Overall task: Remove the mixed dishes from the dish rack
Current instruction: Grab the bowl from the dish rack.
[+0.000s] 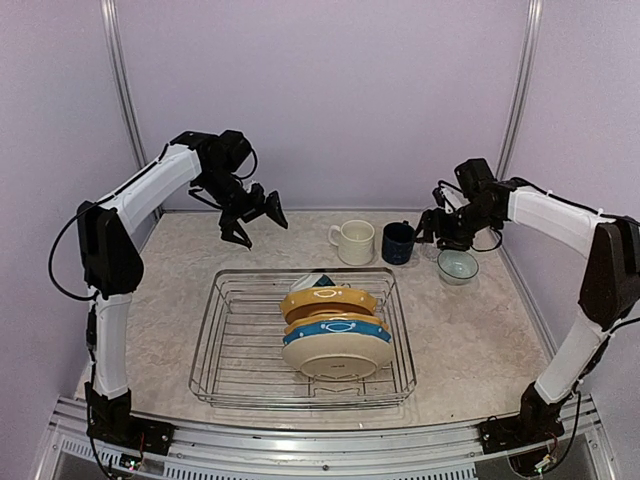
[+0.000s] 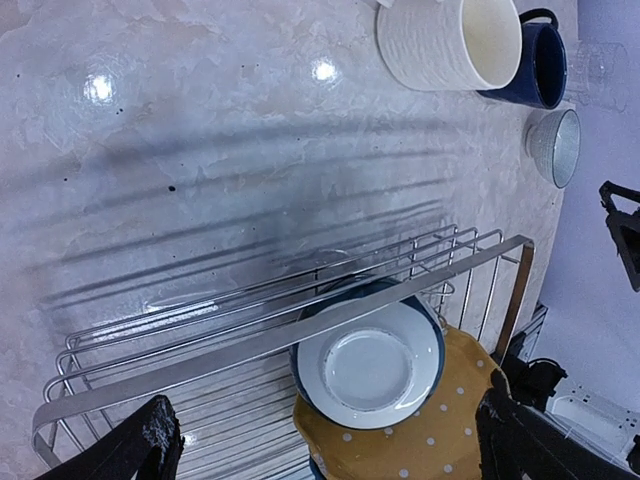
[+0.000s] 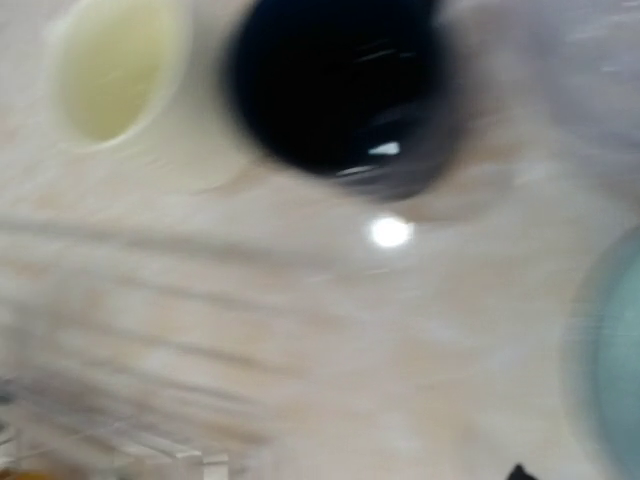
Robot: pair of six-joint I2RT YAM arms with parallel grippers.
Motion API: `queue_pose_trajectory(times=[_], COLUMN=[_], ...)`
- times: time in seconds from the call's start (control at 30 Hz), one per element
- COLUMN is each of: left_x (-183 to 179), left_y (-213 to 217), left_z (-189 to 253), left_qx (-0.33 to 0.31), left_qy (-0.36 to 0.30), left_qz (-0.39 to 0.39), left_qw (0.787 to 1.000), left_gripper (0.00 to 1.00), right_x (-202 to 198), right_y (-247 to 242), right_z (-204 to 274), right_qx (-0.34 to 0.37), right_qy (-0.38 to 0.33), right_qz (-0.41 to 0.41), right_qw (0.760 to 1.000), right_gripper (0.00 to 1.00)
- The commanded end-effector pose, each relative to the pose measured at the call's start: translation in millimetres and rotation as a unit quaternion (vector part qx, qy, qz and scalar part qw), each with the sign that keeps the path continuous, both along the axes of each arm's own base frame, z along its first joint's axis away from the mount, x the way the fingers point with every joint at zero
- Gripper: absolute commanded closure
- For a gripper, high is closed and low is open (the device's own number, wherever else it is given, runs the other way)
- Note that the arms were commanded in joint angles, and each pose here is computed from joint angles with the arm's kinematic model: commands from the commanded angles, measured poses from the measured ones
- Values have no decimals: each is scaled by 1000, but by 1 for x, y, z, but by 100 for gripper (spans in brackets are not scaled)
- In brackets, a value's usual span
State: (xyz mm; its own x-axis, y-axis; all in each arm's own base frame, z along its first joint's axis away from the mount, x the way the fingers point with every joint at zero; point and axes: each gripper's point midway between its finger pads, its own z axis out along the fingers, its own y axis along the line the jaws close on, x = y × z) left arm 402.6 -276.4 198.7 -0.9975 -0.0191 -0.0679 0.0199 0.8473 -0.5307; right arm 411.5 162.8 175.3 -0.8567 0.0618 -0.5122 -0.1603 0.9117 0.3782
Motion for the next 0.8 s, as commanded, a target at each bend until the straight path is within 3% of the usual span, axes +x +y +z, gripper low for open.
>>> queue_pose_trajectory(times=[0.0,0.27,0.77], left_x=[-36,-53,-51], left_y=[3,5,14], left_z=[-16,-14,-1], left_qx=[22,6,-30], left_qy=[63,44,-21], left_qz=[-25,-37,-34], left_qw=[997,998,999], left_gripper=[1,2,2], right_x=[-23,-43,-57], right_y=[59,143,220], right_z=[-7,7,-39], right_qx=[57,179,185], right_qy=[74,128,216], right_qz=[47,86,73], right_qw=[995,972,956], right_gripper=[21,11,7])
